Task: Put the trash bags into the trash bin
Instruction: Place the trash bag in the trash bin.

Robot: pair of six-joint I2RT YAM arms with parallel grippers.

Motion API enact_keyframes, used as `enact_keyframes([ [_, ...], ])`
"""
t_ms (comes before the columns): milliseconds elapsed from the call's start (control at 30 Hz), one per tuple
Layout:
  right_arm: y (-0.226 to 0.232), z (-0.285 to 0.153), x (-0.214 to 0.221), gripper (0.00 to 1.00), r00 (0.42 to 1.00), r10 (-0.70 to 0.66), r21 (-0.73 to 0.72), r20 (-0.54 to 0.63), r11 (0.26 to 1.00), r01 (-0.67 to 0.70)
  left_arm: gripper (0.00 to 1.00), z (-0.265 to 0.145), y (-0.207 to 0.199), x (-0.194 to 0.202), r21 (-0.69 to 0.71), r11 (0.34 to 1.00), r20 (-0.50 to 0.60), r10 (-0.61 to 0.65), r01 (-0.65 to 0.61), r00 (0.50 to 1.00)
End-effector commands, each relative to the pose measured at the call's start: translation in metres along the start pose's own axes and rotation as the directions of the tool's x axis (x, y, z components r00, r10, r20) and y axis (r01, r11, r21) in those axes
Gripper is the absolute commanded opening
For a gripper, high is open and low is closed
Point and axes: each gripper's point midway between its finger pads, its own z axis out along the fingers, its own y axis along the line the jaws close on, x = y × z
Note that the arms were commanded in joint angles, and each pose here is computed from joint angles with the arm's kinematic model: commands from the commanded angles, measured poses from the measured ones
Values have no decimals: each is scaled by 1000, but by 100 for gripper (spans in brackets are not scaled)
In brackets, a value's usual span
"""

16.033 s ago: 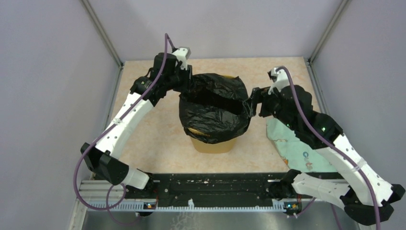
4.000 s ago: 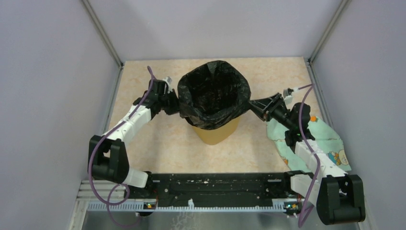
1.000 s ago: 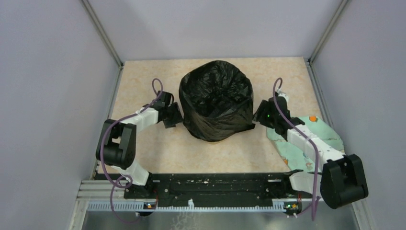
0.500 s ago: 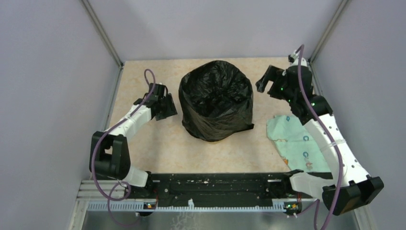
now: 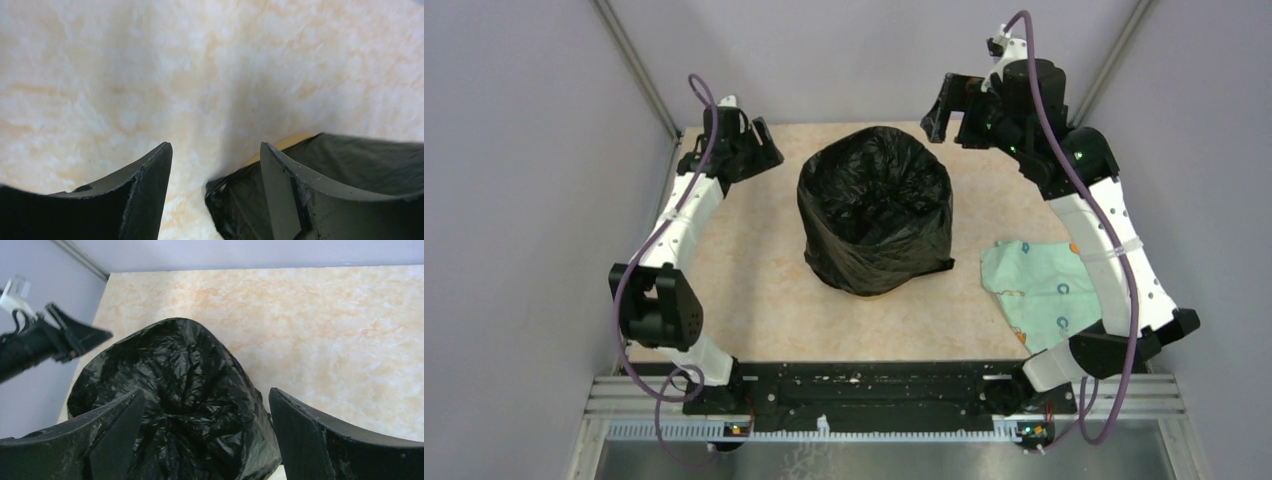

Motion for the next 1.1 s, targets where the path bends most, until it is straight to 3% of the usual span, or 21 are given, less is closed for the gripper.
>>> enact_keyframes([
  [0, 25, -8, -9, 94, 999, -49, -60, -1, 997, 49, 73, 20, -30, -30, 128, 992, 26, 19, -22, 999],
  [267, 61, 0, -10, 94, 996, -93, -117, -17, 989, 90, 72, 60, -76, -4, 267, 963, -78, 45, -23, 996],
  [667, 83, 16, 13, 94, 984, -158, -171, -85, 975, 141, 71, 62, -133, 68, 389, 917, -175, 174, -94, 969],
  [1067, 88, 3, 110, 92, 888, -327, -180, -323, 942, 282, 70, 48, -166, 127, 491, 867, -271, 248, -88, 930],
])
